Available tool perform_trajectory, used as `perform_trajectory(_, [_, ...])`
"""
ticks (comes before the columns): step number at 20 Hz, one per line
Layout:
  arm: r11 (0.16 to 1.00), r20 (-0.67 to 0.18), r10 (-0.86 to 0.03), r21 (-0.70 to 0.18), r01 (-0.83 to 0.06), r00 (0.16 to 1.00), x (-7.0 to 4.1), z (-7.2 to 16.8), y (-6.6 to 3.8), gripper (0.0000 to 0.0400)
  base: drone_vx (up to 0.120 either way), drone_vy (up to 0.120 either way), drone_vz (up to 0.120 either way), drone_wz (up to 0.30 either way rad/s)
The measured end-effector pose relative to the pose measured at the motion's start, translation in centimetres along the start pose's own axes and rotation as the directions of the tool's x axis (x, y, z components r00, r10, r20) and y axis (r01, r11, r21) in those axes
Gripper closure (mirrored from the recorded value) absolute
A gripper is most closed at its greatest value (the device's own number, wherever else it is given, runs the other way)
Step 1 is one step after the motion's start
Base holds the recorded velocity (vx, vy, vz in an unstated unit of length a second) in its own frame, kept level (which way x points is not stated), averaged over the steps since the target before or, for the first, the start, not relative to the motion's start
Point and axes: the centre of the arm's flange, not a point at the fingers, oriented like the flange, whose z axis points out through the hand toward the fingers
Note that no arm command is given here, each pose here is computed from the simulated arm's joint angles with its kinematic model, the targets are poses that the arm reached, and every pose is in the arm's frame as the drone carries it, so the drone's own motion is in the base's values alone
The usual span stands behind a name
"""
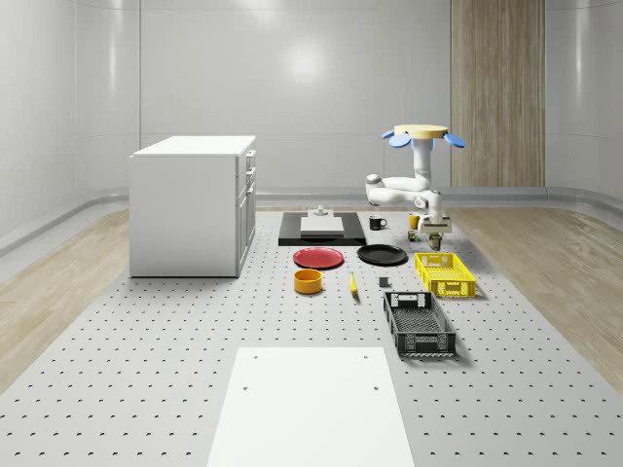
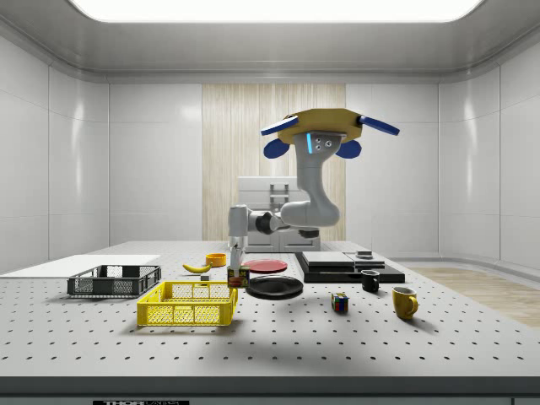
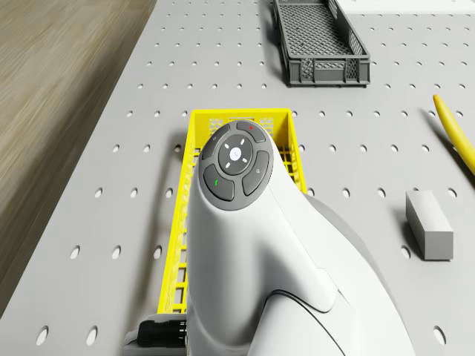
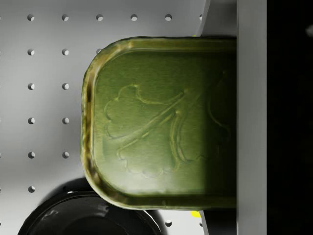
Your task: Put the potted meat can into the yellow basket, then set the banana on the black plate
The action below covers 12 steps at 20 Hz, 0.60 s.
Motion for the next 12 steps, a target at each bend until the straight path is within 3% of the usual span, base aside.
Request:
perform_trajectory(6, [1.000,0.000,0.000,0.000,0.000,1.000,0.00,0.00,0.00,0.0116,0.120,0.000,0.000,0.000])
perform_trajectory(12, [1.000,0.000,0.001,0.000,-0.001,1.000,0.00,0.00,0.00,0.0116,0.120,0.000,-0.080,0.000])
